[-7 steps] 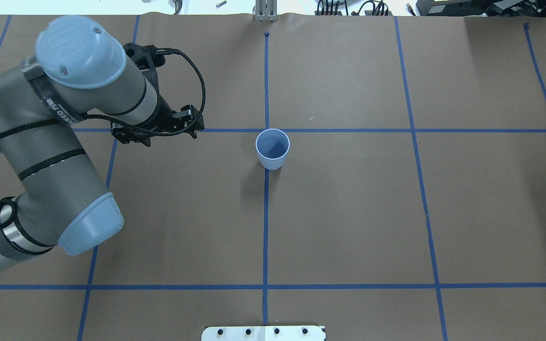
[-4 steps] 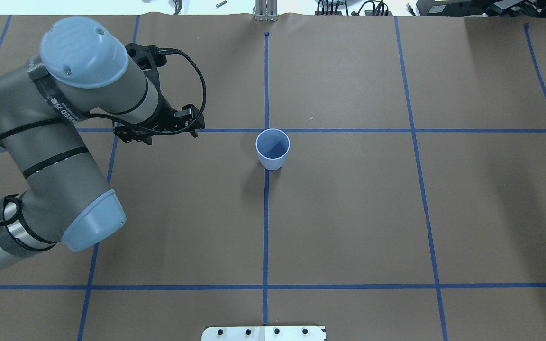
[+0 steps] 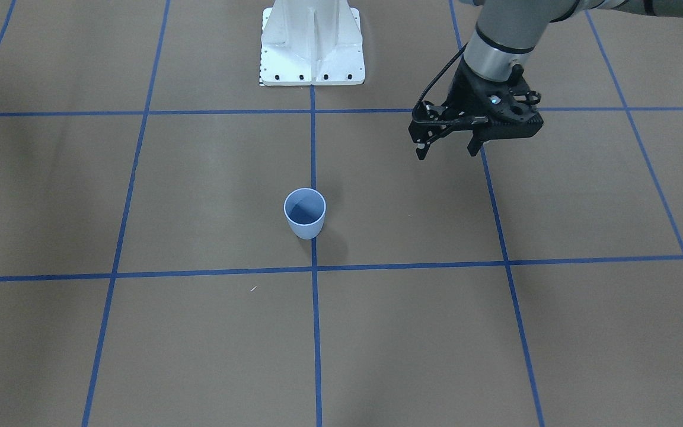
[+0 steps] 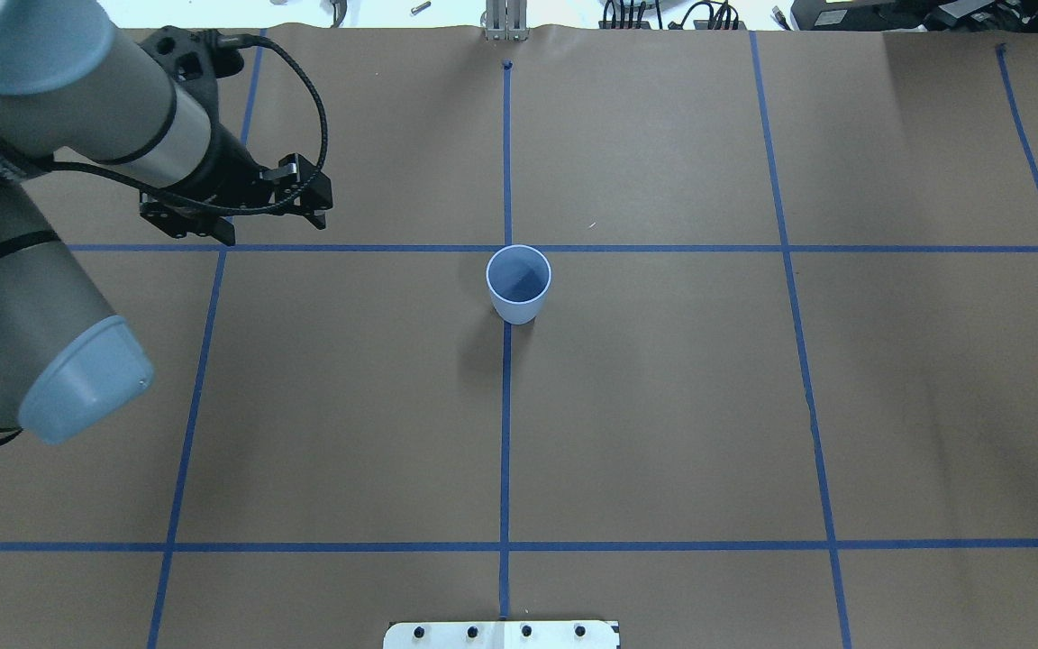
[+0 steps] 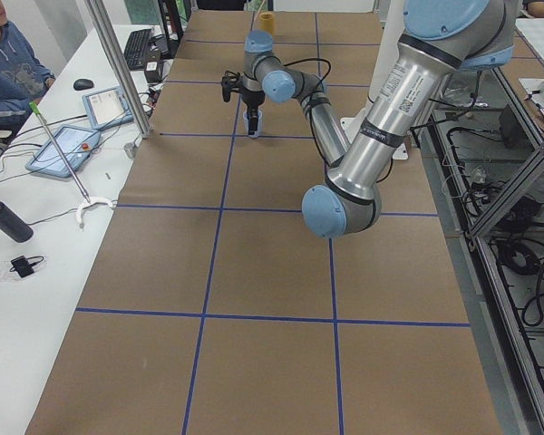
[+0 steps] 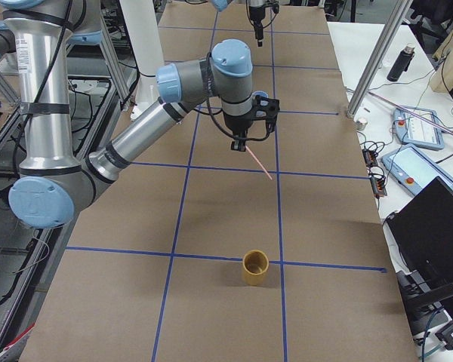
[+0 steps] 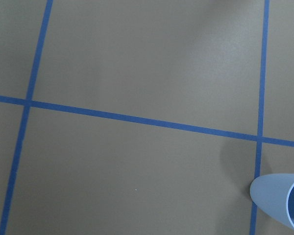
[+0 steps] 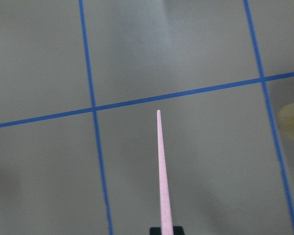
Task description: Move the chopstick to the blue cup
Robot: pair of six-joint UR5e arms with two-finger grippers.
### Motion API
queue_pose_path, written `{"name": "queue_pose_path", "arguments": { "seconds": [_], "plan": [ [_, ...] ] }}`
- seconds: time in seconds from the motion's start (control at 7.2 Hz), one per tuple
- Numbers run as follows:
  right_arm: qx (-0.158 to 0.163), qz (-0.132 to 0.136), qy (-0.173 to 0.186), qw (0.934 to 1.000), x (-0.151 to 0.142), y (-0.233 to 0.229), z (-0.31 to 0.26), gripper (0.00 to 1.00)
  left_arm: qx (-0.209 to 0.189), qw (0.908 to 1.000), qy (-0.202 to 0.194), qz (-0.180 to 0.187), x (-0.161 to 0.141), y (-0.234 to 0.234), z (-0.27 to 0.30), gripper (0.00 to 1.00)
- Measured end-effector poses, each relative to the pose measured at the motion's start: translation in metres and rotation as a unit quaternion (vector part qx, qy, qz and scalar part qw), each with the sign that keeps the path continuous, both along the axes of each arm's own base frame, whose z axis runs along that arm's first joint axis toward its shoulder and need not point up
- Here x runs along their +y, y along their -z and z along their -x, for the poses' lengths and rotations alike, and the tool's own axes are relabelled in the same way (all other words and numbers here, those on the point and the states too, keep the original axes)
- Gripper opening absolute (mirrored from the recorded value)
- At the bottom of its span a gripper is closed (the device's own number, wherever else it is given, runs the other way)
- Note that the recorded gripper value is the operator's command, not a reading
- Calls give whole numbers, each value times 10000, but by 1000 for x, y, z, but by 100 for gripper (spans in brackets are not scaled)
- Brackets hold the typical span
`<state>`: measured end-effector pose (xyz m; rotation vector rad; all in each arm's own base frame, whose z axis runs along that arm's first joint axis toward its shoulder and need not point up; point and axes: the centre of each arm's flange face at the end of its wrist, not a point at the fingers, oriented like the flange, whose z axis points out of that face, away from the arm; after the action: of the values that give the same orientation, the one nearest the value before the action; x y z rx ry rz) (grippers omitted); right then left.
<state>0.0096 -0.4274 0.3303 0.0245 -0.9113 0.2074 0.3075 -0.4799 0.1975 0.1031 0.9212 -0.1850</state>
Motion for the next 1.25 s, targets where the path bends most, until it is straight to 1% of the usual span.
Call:
{"name": "queue_pose_path", "arguments": {
  "seconds": [0.14, 0.28, 0.42, 0.69, 0.83, 0.97, 1.11, 1.25],
  "plan": [
    [-155, 183, 15, 9997, -17, 52, 58, 0, -62, 9998, -106, -130, -7, -21, 36, 98],
    [-271, 393, -34, 9989, -24, 103, 114, 0, -158, 9993, -246, -252, -13, -47, 71, 98],
    [-382, 612, -126, 9973, -22, 149, 164, 0, -269, 9981, -392, -382, -17, -74, 102, 98],
    [-664, 1014, -149, 9925, -21, 229, 254, 0, -471, 9953, -623, -576, -18, -118, 145, 98],
    [-852, 1211, -180, 9888, -33, 265, 296, 0, -527, 9946, -660, -598, -17, -130, 156, 98],
    [-1029, 1406, -222, 9845, -50, 292, 332, 0, -554, 9944, -676, -591, -14, -137, 161, 98],
    [-1141, 1581, -182, 9806, -61, 304, 357, 0, -563, 9944, -679, -585, -11, -141, 164, 98],
    [-1190, 1728, -81, 9777, -66, 306, 369, 0, -563, 9944, -676, -580, -10, -142, 165, 98]
  ]
}}
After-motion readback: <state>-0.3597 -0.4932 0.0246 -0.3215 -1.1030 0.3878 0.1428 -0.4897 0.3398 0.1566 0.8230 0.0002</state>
